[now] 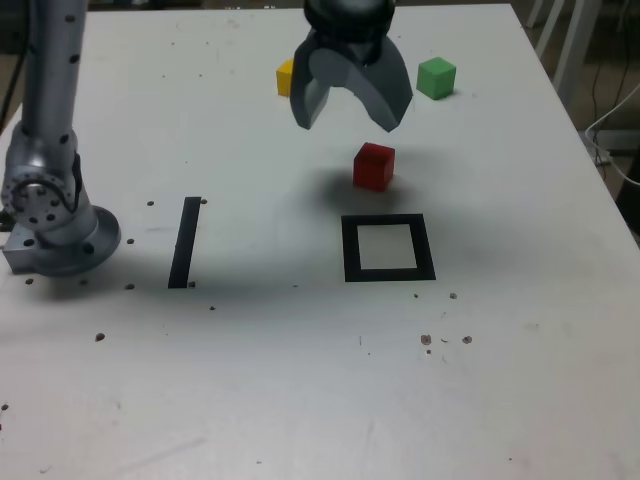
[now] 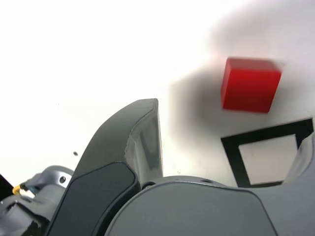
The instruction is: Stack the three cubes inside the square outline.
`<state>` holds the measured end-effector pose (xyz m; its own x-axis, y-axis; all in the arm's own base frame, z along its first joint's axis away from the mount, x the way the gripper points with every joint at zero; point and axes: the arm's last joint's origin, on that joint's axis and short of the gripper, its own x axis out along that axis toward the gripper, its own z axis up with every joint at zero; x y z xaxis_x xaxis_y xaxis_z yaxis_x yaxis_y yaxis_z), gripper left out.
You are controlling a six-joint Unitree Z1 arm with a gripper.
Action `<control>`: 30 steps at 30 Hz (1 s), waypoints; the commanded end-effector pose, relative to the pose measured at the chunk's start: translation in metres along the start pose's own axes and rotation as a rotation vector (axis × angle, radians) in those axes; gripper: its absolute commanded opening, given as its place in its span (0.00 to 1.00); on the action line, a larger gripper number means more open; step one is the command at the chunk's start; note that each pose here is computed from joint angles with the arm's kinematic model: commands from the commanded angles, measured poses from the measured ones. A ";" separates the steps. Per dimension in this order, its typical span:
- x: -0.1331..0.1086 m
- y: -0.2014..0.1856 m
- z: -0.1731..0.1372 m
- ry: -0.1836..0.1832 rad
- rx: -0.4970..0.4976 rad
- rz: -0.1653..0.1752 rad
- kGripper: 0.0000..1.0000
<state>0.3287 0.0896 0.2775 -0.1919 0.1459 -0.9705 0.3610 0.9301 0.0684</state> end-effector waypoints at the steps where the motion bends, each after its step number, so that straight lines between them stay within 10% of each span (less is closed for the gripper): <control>1: 0.005 0.010 0.005 0.009 0.011 -0.016 0.96; 30: 0.048 0.029 0.043 0.021 0.086 -0.135 0.90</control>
<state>0.3678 0.1104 0.2245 -0.2619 0.0299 -0.9646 0.4029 0.9116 -0.0811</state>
